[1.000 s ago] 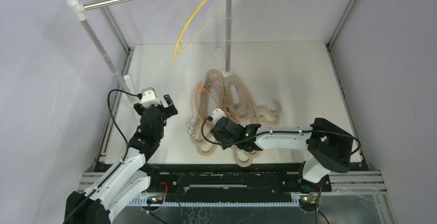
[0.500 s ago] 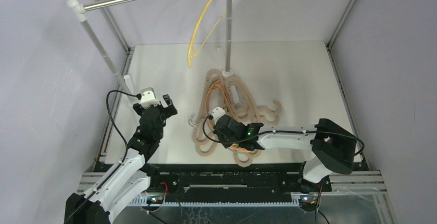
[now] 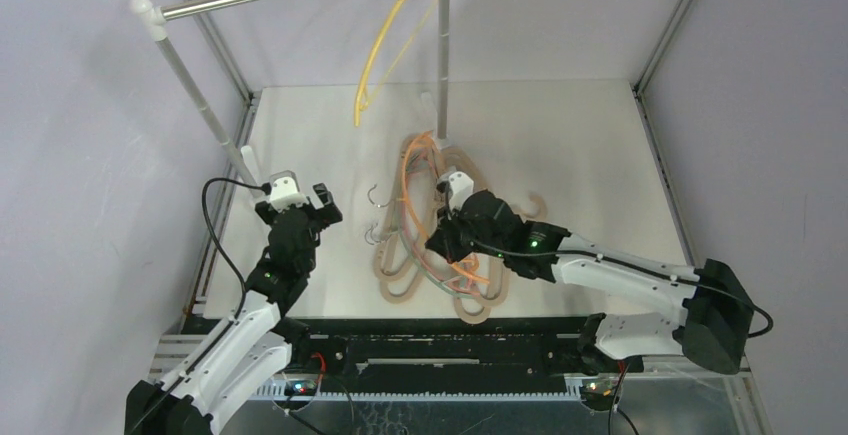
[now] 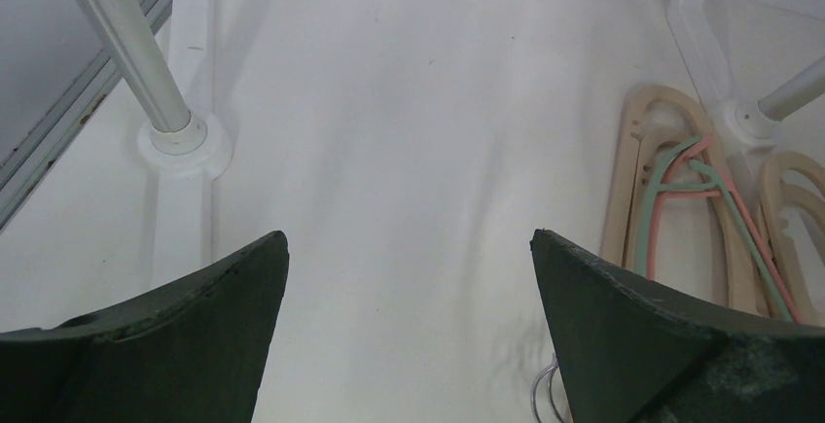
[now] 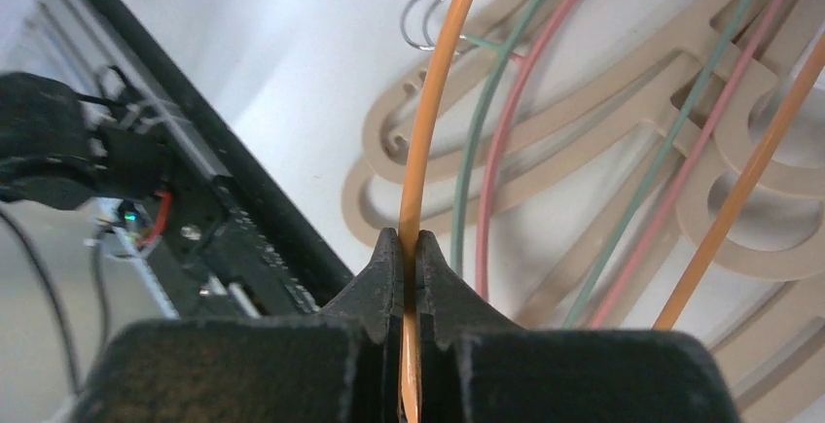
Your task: Organize the hangers
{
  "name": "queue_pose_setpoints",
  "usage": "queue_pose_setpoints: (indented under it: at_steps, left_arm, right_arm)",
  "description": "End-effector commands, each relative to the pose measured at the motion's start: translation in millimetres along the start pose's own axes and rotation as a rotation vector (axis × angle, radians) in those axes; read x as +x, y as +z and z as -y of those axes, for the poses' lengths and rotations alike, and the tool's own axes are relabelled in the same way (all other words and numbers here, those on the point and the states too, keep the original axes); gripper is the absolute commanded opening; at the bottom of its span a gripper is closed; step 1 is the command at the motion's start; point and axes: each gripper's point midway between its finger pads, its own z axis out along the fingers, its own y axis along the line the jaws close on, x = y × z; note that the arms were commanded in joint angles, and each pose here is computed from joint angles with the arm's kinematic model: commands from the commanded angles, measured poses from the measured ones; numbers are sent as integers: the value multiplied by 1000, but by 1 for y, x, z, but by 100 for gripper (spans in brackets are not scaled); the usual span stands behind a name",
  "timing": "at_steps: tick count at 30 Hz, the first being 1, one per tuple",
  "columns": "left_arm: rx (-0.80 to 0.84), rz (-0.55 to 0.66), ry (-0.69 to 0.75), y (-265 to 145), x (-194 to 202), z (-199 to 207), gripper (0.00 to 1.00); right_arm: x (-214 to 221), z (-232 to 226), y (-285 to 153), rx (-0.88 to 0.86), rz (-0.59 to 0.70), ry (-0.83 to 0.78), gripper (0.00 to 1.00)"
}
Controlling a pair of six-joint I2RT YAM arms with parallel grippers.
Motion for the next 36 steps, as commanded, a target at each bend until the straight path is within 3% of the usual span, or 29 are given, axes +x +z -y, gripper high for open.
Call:
queue_pose_setpoints:
  at_steps: [1, 6, 18, 28, 36]
  left_arm:
    - [-8, 13, -16, -1, 1, -2, 99]
    - [-10, 10, -14, 0, 2, -2, 100]
    - [-6, 20, -19, -1, -1, -1, 99]
    - [-9, 21, -12, -1, -1, -2, 99]
    - [1, 21, -19, -1, -1, 0, 99]
  right_arm:
    - [-70, -33, -31, -199, 205, 147, 0]
    - [-111, -64, -58, -472, 259, 255, 0]
    - [-169, -124, -73, -764, 236, 292, 0]
    - [-202, -170, -97, -888, 286, 257, 0]
    - [-277, -174, -118, -852, 517, 278, 0]
